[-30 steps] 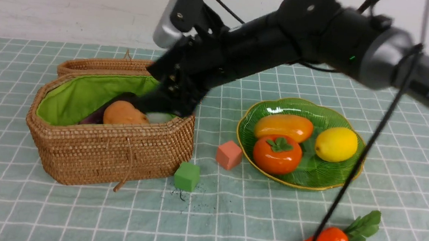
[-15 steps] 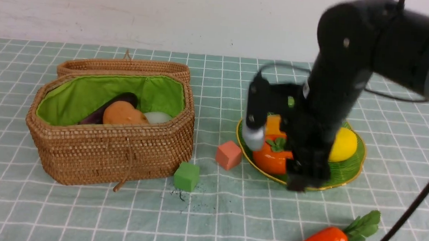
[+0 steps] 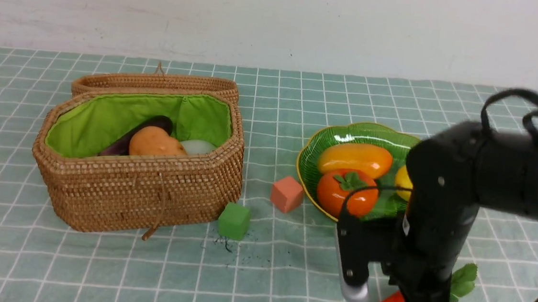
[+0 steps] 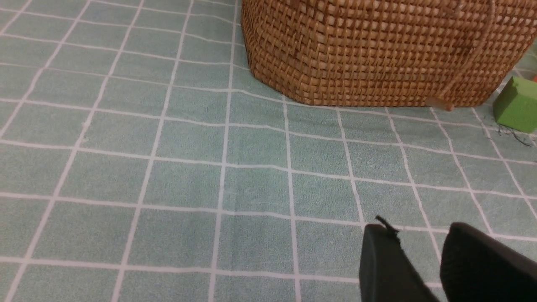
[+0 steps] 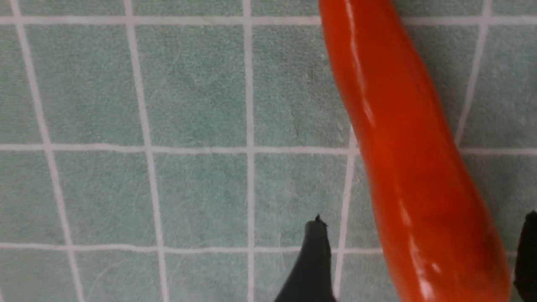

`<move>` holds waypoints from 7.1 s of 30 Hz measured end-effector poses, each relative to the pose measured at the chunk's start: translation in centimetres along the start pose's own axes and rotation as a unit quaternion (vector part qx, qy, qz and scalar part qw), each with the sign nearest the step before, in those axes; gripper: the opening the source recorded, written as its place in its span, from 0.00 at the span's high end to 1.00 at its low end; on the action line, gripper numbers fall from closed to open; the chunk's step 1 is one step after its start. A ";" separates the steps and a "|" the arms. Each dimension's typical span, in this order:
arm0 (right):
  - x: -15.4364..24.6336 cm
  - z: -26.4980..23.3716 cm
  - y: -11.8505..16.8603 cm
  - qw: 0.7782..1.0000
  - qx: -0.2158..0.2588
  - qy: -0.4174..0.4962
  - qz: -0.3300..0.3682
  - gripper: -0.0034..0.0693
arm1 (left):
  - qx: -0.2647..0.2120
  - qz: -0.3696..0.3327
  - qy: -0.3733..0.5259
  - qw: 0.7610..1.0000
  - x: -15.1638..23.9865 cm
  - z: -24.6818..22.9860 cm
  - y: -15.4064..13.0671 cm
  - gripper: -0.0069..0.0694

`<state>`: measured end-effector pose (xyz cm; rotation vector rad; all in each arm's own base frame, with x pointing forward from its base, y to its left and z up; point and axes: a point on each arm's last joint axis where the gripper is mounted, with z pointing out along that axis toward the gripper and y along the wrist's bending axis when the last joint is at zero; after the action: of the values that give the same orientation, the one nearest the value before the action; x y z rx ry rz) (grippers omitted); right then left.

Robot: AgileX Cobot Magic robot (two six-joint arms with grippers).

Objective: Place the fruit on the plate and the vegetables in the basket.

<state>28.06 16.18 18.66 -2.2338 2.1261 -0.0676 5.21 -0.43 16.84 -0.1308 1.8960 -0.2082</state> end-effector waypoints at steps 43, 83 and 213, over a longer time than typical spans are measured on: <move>-16.7 -6.4 -17.9 0.832 0.199 -0.499 0.139 0.50 | -0.001 0.001 0.000 1.000 0.0 0.0 0.0 0.60; 4.6 -22.5 5.9 0.875 0.142 -0.192 0.422 0.97 | -0.001 0.002 0.000 1.000 0.0 0.0 0.0 0.60; 15.2 -0.5 23.6 0.520 0.413 -0.383 0.643 0.82 | -0.001 0.002 0.000 1.000 0.0 0.0 0.0 0.60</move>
<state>5.22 -0.17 17.38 0.1619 1.8695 -0.0008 5.21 -0.42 16.83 -0.1286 1.8969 -0.2044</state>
